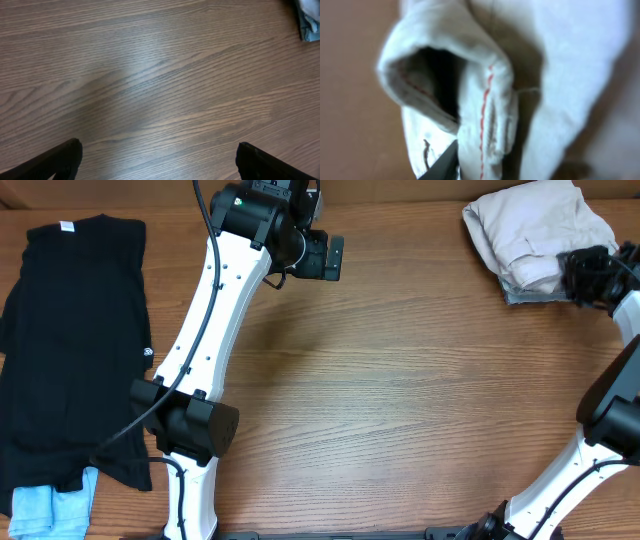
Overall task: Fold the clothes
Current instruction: 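Carry the folded shorts with the right gripper onto the denim stack, then open the right gripper and release the shorts on the stack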
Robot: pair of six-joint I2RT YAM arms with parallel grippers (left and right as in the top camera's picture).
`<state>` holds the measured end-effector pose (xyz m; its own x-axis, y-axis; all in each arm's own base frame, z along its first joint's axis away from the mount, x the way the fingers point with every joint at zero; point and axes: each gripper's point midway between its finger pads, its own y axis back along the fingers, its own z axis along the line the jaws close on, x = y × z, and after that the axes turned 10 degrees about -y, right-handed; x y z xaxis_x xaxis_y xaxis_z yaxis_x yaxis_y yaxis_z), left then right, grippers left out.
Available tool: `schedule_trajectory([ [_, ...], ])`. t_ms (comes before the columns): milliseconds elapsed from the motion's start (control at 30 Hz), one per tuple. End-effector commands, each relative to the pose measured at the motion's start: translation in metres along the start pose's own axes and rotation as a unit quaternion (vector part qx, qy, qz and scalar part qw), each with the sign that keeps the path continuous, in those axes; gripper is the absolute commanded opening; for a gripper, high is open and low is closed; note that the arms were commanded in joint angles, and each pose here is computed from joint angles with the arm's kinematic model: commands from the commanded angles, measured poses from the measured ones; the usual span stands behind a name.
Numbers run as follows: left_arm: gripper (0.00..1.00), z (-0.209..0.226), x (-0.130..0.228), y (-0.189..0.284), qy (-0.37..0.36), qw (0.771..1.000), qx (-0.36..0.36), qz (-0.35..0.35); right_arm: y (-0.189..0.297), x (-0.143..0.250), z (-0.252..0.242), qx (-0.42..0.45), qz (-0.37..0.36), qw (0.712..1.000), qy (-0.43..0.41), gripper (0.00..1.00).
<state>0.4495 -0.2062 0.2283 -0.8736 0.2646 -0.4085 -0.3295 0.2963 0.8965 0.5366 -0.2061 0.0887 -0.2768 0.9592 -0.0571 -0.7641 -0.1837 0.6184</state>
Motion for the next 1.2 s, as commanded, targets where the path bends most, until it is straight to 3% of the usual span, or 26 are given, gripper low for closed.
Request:
schedule_trajectory([
  [0,1.0,-0.002,-0.006,0.009,-0.017,1.0,-0.003,-0.017,0.036,0.01,0.026,0.002,0.01,0.995,0.103,0.93],
  [33,1.0,-0.002,-0.006,0.009,-0.017,1.0,-0.003,-0.017,0.04,0.015,0.024,0.01,0.016,0.992,0.122,1.0],
  [267,1.0,-0.002,-0.006,0.009,-0.018,1.0,-0.003,-0.017,0.089,0.027,0.052,0.026,-0.002,0.963,0.267,1.0],
  [400,1.0,-0.002,-0.006,0.009,-0.018,1.0,-0.003,-0.017,0.098,0.034,0.092,-0.007,-0.036,0.91,0.413,1.0],
  [467,1.0,-0.002,-0.006,0.009,-0.018,1.0,-0.003,-0.017,0.09,0.028,0.1,0.018,-0.072,0.887,0.456,1.0],
  [600,1.0,-0.001,-0.007,0.009,-0.018,1.0,-0.005,-0.019,0.061,0.003,0.102,0.099,-0.167,0.858,0.475,1.0],
  [700,1.0,-0.001,-0.007,0.009,-0.018,1.0,-0.006,-0.019,0.036,-0.01,0.087,0.142,-0.198,0.847,0.473,1.0],
  [1000,1.0,0.003,-0.007,0.009,-0.017,1.0,-0.016,-0.02,-0.03,-0.009,-0.007,0.21,-0.122,0.862,0.446,1.0],
  [1167,1.0,0.002,-0.007,0.009,-0.017,1.0,-0.016,-0.02,-0.032,-0.006,-0.013,0.214,-0.116,0.87,0.43,1.0],
])
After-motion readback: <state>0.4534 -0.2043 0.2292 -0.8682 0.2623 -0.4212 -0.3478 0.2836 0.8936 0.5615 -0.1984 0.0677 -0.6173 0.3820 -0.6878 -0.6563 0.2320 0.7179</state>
